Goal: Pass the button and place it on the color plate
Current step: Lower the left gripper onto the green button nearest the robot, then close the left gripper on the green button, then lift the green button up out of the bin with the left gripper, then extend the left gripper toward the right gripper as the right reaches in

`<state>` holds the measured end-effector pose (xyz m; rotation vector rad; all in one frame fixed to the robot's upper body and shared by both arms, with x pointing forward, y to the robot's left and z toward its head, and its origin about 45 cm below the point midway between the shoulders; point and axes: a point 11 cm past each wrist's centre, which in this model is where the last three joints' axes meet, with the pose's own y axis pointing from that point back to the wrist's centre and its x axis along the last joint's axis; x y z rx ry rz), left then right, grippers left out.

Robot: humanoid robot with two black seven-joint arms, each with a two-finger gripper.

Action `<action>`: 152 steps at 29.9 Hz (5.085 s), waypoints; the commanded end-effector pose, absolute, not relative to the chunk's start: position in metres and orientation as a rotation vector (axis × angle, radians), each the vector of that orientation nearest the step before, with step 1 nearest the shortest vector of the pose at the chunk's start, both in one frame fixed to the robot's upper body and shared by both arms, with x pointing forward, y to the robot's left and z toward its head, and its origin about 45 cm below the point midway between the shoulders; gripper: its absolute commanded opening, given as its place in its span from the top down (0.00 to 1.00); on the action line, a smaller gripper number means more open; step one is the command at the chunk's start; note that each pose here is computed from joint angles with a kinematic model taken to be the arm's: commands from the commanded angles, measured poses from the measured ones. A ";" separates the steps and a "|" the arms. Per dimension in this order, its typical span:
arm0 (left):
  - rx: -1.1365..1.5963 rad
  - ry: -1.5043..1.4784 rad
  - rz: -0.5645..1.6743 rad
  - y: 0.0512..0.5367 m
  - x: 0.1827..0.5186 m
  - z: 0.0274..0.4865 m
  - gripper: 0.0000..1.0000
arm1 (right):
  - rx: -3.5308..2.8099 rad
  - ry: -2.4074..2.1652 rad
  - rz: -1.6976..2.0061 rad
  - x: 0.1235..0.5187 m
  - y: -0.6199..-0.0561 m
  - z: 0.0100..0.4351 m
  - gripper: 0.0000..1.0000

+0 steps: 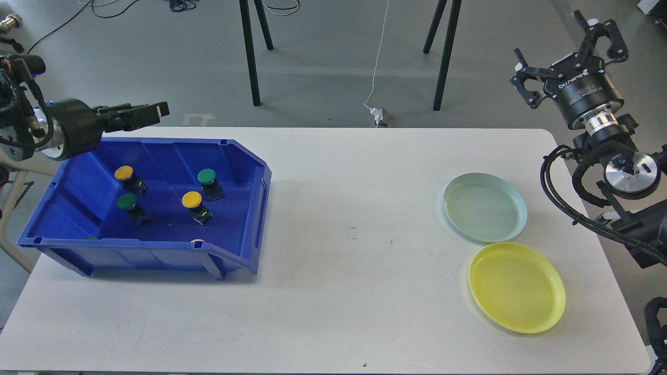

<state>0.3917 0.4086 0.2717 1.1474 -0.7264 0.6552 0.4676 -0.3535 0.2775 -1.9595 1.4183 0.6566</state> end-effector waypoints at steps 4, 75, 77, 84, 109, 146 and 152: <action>1.318 -0.669 0.603 0.455 0.379 0.234 0.15 | -1.960 1.417 0.663 0.467 -0.352 0.276 0.00; 1.276 -0.560 0.621 0.481 0.392 0.223 0.67 | -1.960 1.443 0.660 0.465 -0.359 0.272 0.00; 1.218 -0.532 0.647 0.482 0.391 0.244 0.70 | -1.966 1.445 0.656 0.465 -0.359 0.272 0.00; 1.100 -0.620 0.654 0.474 0.384 0.322 0.73 | -1.977 1.438 0.629 0.468 -0.360 0.284 0.00; 0.536 -0.885 0.423 0.212 0.429 0.384 0.89 | -2.409 1.047 0.674 0.414 -0.232 0.278 0.00; 0.462 -0.825 0.447 0.172 0.437 0.372 0.89 | -2.518 0.851 0.655 0.407 -0.107 0.273 0.49; 0.463 -0.826 0.447 0.172 0.437 0.372 0.89 | -2.519 0.848 0.658 0.407 -0.106 0.273 0.73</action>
